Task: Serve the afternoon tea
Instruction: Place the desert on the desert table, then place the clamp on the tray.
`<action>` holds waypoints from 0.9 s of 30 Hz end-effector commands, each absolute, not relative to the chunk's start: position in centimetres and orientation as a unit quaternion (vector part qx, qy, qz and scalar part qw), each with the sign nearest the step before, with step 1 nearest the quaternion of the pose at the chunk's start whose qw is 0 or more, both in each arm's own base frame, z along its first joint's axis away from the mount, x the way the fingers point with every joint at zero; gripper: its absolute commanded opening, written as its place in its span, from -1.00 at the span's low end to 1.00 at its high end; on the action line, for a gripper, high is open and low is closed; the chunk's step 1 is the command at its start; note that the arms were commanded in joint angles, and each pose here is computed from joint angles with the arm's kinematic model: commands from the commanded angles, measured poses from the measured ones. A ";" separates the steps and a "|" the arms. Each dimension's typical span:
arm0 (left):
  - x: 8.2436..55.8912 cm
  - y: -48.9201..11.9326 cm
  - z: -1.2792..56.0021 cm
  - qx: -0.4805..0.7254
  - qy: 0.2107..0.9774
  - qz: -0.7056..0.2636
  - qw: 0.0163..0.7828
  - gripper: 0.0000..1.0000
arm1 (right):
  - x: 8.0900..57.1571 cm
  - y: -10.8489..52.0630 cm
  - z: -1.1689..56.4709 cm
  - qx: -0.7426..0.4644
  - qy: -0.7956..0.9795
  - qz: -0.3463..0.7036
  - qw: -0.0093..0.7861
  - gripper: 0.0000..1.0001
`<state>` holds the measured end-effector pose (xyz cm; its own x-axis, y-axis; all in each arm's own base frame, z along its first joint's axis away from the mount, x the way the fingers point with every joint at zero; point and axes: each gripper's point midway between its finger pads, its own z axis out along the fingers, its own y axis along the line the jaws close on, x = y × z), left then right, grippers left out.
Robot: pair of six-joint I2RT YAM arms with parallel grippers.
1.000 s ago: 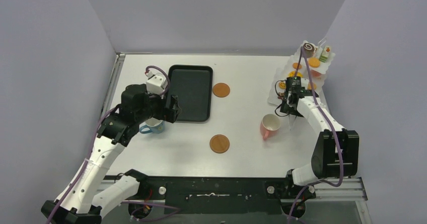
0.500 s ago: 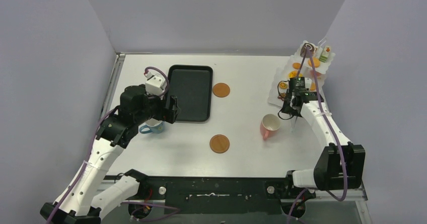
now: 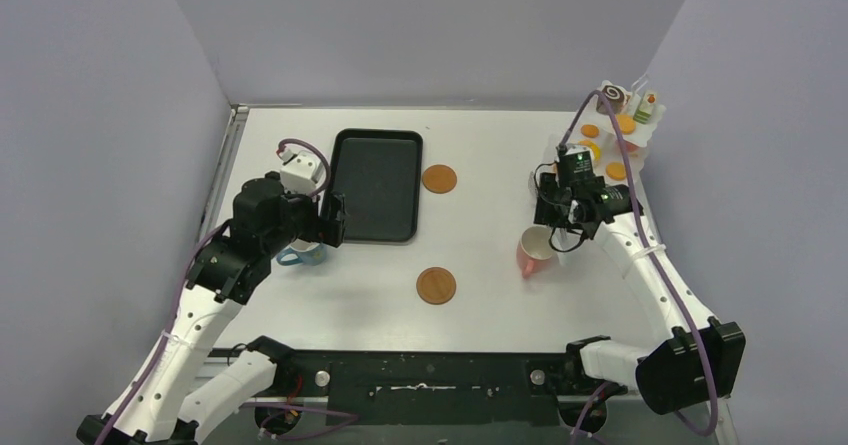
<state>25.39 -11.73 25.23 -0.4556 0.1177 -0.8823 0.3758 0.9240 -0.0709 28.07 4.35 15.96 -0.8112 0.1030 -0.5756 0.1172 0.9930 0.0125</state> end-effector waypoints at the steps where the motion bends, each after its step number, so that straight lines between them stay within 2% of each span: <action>1: 26.3 -11.2 27.1 0.118 0.822 -0.122 0.544 0.95 | 29.5 7.6 20.3 0.053 0.930 0.062 0.358 -0.10; 10: 25.6 -10.1 27.6 0.098 0.828 -0.106 0.542 0.95 | 32.2 14.9 22.4 0.017 0.906 0.140 0.399 -0.10; 19: 25.0 -7.5 27.8 0.071 0.809 -0.061 0.580 0.95 | 35.8 23.2 23.0 -0.007 0.885 0.108 0.453 -0.10; 27: 24.6 -6.2 28.5 0.055 0.793 -0.040 0.605 0.94 | 38.4 31.3 21.2 -0.022 0.866 0.098 0.491 -0.10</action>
<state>23.79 -6.85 26.30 -0.3540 0.0612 -0.9333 0.1795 0.9837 -0.0036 34.87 27.74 17.51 -0.6612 -0.0557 -0.7481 -0.1931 0.9763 0.0980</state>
